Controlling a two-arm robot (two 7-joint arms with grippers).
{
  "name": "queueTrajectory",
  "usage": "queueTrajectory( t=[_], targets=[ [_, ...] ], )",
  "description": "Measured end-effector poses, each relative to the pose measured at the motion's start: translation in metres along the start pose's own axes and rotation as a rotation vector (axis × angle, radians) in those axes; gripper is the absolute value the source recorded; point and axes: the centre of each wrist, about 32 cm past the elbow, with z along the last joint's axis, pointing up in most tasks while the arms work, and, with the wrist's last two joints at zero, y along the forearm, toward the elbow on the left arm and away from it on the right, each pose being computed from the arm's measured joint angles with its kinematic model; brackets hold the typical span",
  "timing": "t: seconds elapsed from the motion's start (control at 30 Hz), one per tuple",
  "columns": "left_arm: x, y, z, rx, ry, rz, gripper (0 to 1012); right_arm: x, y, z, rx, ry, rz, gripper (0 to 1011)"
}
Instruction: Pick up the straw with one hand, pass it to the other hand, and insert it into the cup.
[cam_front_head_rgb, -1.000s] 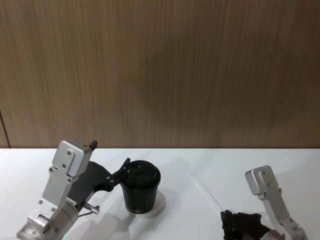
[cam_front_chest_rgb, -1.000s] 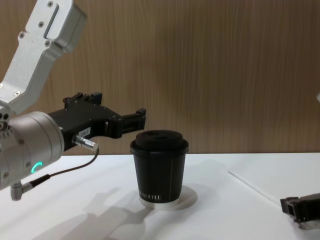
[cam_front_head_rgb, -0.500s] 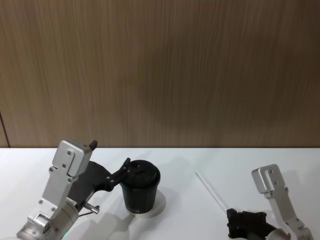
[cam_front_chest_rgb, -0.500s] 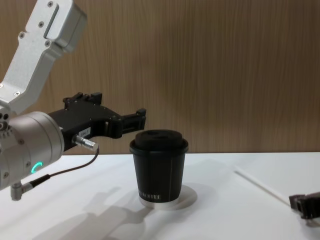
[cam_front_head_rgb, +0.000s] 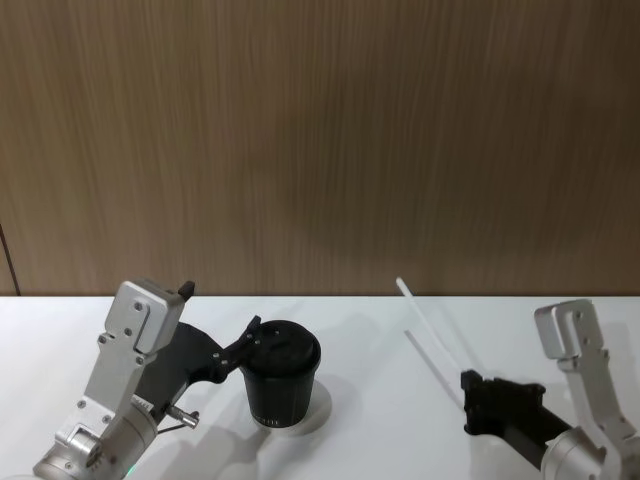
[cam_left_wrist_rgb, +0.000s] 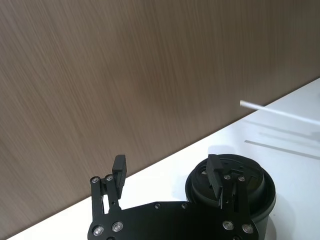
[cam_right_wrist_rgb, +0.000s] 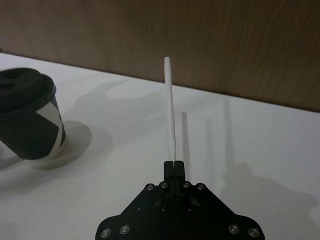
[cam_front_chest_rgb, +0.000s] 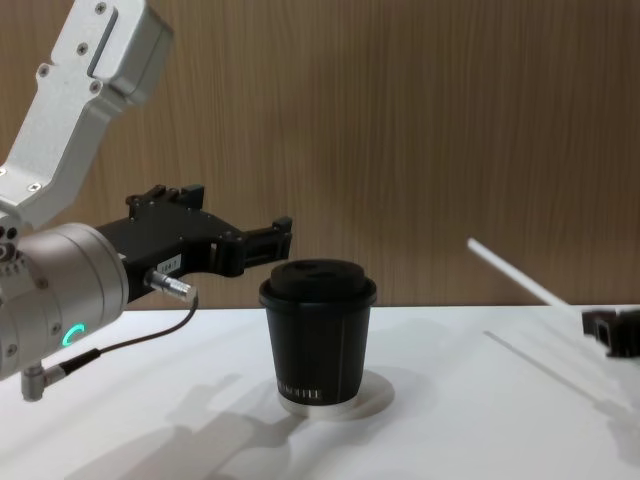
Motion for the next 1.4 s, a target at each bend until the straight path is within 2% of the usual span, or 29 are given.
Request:
queueTrajectory(
  t=[0.17, 0.27, 0.37, 0.57, 0.87, 1.13, 1.4],
  targets=[
    [0.0, 0.0, 0.0, 0.0, 0.0, 0.0, 1004, 0.002, -0.003, 0.007, 0.073, 0.001, 0.026, 4],
    [0.0, 0.0, 0.0, 0.0, 0.0, 0.0, 1003, 0.005, -0.004, 0.013, 0.138, 0.0, 0.061, 4],
    [-0.0001, 0.0, 0.0, 0.0, 0.0, 0.0, 1003, 0.006, -0.005, 0.016, 0.173, -0.001, 0.081, 4],
    [0.0, 0.0, 0.0, 0.0, 0.0, 0.0, 1003, 0.01, -0.006, 0.024, 0.293, -0.008, 0.165, 4],
    [0.0, 0.0, 0.0, 0.0, 0.0, 0.0, 1003, 0.013, -0.003, 0.029, 0.43, -0.017, 0.292, 4],
    [0.0, 0.0, 0.0, 0.0, 0.0, 0.0, 1003, 0.011, 0.001, 0.03, 0.519, -0.017, 0.411, 4],
    [0.0, 0.0, 0.0, 0.0, 0.0, 0.0, 1004, 0.006, 0.008, 0.029, 0.574, -0.005, 0.51, 4]
  ],
)
